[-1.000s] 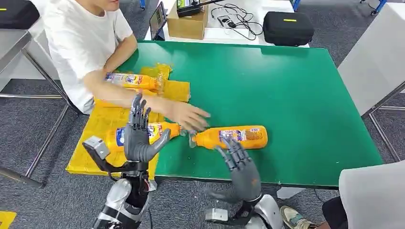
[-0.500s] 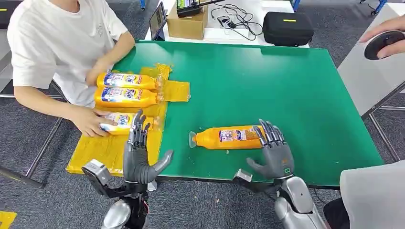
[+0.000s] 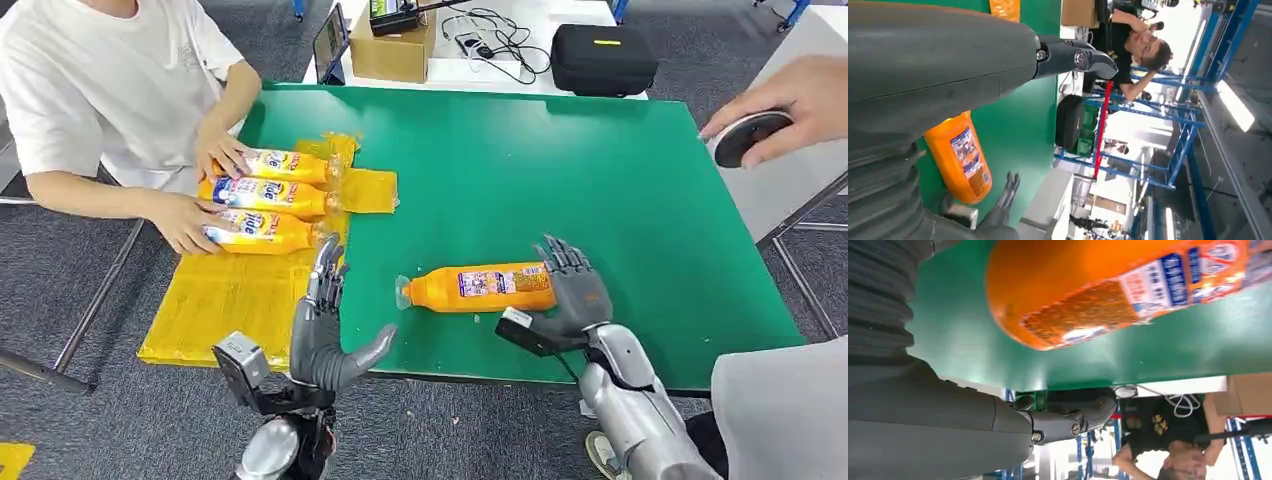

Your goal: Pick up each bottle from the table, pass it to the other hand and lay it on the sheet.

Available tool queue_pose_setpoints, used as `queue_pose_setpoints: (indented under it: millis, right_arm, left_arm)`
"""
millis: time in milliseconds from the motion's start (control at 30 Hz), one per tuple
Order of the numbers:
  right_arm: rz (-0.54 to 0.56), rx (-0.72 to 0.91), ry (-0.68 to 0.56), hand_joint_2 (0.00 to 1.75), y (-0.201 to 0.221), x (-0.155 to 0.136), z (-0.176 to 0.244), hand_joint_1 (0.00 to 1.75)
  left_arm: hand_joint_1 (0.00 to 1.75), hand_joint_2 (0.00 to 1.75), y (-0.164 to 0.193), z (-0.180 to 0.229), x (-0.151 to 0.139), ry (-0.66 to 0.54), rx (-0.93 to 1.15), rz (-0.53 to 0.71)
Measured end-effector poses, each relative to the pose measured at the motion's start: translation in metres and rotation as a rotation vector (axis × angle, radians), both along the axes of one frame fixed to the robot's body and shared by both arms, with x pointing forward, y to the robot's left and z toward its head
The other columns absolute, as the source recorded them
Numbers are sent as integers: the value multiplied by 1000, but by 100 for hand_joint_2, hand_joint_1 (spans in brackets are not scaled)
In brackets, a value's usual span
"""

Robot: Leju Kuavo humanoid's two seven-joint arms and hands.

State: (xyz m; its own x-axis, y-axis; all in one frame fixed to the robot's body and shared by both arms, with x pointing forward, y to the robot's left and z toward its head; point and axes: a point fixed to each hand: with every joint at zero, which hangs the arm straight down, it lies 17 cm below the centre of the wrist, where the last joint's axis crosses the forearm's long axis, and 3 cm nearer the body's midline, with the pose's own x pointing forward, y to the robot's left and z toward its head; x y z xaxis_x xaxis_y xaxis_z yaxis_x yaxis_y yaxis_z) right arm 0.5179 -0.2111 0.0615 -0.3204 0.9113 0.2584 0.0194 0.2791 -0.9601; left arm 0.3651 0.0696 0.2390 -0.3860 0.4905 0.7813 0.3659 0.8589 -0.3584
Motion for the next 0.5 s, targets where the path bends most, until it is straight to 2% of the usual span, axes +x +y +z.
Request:
queue_pose_setpoints:
  millis: [500]
  right_arm:
    - [-3,-6,46,175,3,4,-12,0]
  left_arm:
    - [0,175,-8,-6,2,10,14,-17]
